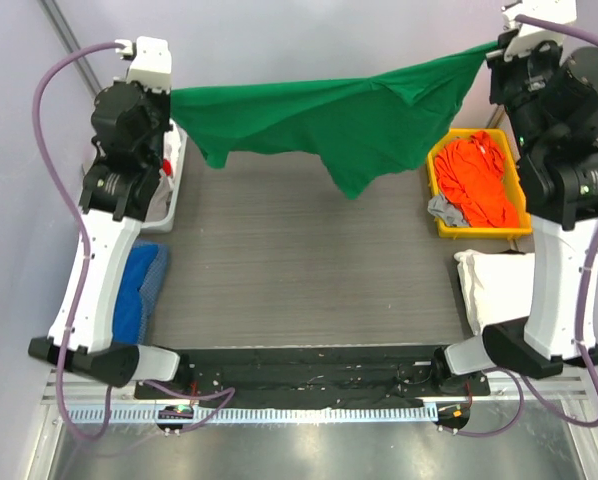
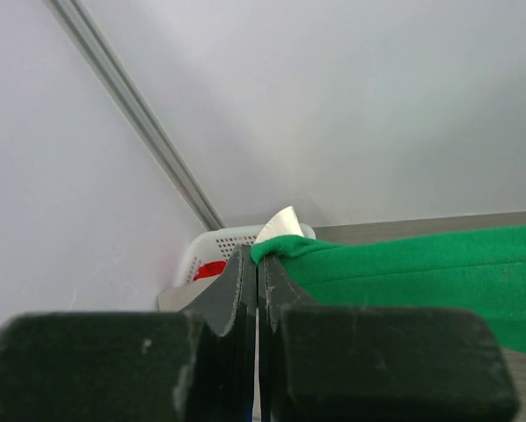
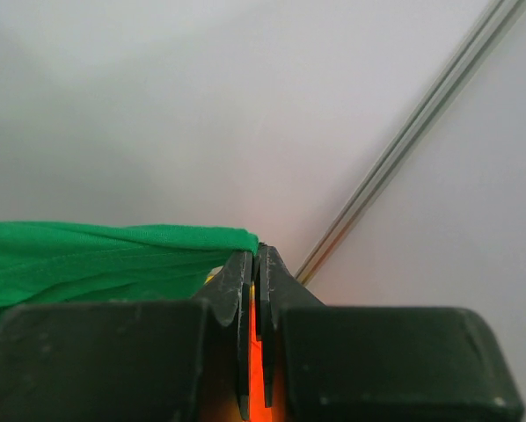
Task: Fold and stack the t-shirts
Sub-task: Flatten the tshirt out
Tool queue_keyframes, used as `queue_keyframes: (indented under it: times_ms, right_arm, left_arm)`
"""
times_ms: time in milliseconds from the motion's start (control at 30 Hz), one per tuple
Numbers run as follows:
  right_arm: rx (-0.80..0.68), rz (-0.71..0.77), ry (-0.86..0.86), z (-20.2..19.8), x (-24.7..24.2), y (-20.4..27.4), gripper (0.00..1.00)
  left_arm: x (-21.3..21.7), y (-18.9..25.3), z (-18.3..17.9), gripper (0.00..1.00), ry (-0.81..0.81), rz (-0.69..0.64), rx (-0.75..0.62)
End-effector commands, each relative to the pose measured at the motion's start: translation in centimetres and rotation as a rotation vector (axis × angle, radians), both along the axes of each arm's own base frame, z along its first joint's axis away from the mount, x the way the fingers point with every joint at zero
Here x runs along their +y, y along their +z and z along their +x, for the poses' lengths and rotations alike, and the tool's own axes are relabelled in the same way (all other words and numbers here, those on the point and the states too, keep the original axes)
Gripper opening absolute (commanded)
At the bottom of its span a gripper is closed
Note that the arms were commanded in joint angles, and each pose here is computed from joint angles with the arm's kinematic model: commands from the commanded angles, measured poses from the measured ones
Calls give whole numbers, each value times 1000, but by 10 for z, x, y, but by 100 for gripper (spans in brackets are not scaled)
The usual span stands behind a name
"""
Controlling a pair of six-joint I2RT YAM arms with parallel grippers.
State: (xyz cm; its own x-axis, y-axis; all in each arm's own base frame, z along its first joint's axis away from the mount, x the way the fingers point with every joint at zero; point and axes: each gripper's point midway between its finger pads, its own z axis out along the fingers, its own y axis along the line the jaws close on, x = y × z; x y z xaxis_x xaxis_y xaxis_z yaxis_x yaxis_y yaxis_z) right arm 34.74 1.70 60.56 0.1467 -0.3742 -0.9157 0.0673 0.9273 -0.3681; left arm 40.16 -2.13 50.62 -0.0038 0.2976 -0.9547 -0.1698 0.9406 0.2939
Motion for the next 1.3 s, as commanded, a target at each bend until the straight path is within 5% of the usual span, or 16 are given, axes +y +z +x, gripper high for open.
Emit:
queue_keyframes:
  times_ms: [0, 433, 933, 1267]
  right_arm:
    - [-137, 31, -33, -50, -17, 37, 1]
    - [-147, 27, -55, -99, -30, 29, 1]
    - [-48, -17, -97, -2, -18, 1, 1]
    - [-102, -16, -136, 71, -13, 21, 1]
  left_arm:
    - [18, 21, -40, 0, 29, 0, -81]
    - [30, -1, -90, 0, 20, 26, -41]
    - [9, -20, 21, 0, 56, 31, 8]
    - [37, 11, 93, 0, 122, -105, -71]
